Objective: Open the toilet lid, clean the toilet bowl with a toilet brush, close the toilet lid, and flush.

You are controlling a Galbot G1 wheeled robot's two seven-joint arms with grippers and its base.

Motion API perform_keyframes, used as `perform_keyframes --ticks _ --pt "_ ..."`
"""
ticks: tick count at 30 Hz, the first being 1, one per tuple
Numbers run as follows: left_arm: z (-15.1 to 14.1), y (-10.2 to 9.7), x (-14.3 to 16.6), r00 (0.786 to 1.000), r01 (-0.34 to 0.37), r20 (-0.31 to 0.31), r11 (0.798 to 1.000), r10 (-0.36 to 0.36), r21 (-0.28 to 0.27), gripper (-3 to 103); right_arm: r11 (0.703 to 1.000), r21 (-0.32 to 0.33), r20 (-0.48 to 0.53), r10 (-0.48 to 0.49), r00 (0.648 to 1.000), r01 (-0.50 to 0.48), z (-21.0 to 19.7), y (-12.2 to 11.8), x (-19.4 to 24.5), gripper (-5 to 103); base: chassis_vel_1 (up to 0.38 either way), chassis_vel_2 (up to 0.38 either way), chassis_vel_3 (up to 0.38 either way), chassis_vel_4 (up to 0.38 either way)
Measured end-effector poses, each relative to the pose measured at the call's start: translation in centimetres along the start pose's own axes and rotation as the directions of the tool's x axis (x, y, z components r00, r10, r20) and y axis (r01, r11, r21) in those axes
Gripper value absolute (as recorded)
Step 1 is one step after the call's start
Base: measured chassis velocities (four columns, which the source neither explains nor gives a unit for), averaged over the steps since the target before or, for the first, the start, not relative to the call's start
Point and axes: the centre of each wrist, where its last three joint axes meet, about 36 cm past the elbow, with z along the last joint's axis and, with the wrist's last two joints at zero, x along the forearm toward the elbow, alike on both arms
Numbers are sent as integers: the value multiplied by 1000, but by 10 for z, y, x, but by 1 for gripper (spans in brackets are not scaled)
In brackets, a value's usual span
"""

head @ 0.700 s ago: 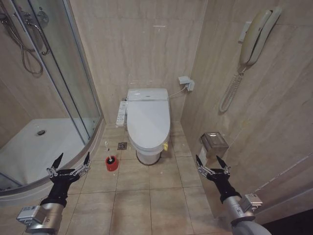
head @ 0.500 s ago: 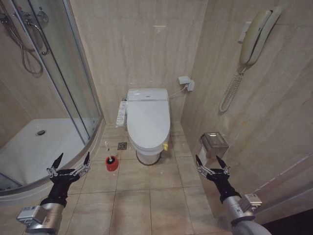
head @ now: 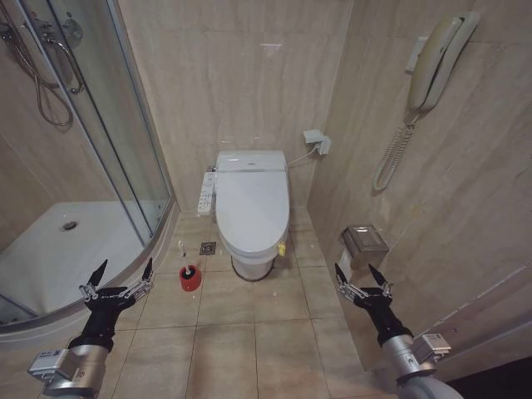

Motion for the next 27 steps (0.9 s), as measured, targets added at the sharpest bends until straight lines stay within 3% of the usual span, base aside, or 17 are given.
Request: perform_keyframes --ticks 18,27 --pt "0 0 0 1000 0 0 1000 0 0 100 999 2 14 34 999 -34 -4 7 -1 100 -181 178 171 -177" --pt "0 0 0 1000 0 0 1000 0 0 100 999 18 11 46 999 -46 -6 7 2 100 -47 48 37 -18"
